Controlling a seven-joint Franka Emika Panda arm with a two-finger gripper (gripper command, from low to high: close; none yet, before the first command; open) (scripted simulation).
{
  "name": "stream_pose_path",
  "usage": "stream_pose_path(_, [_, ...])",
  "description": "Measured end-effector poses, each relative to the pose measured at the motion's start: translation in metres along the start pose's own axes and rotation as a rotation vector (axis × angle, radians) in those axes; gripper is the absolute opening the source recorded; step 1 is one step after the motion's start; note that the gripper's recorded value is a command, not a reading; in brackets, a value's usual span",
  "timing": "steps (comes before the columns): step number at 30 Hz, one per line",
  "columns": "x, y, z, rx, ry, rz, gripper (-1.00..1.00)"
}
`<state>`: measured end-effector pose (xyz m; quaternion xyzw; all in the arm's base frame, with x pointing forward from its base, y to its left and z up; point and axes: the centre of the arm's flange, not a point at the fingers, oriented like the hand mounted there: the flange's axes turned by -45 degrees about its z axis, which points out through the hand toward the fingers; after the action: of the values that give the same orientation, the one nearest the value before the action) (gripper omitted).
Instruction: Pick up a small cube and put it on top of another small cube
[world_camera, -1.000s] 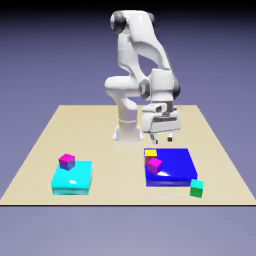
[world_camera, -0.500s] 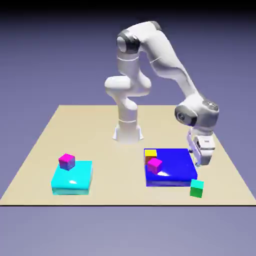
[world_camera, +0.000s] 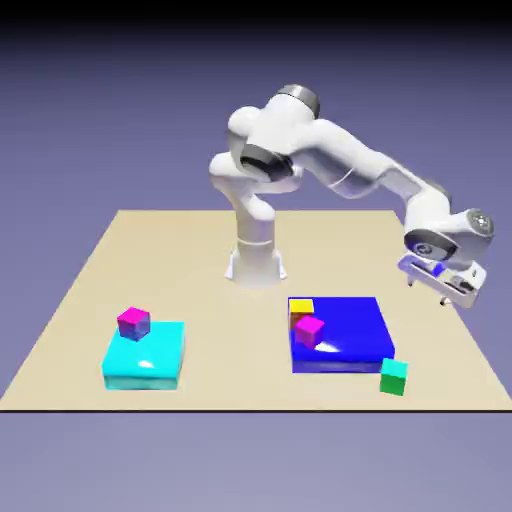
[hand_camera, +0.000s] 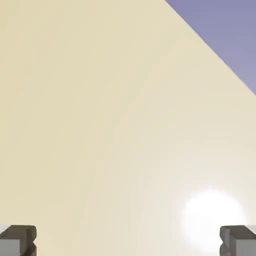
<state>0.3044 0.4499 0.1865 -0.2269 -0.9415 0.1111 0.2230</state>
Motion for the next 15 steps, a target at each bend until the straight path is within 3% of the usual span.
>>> stream_pose_path(7, [-0.076,0.003,-0.042,-0.073,0.047,-0.165,0.0])
stream_pose_path(15, [-0.203,-0.025,-0.084,-0.204,0.075,-0.246,0.0])
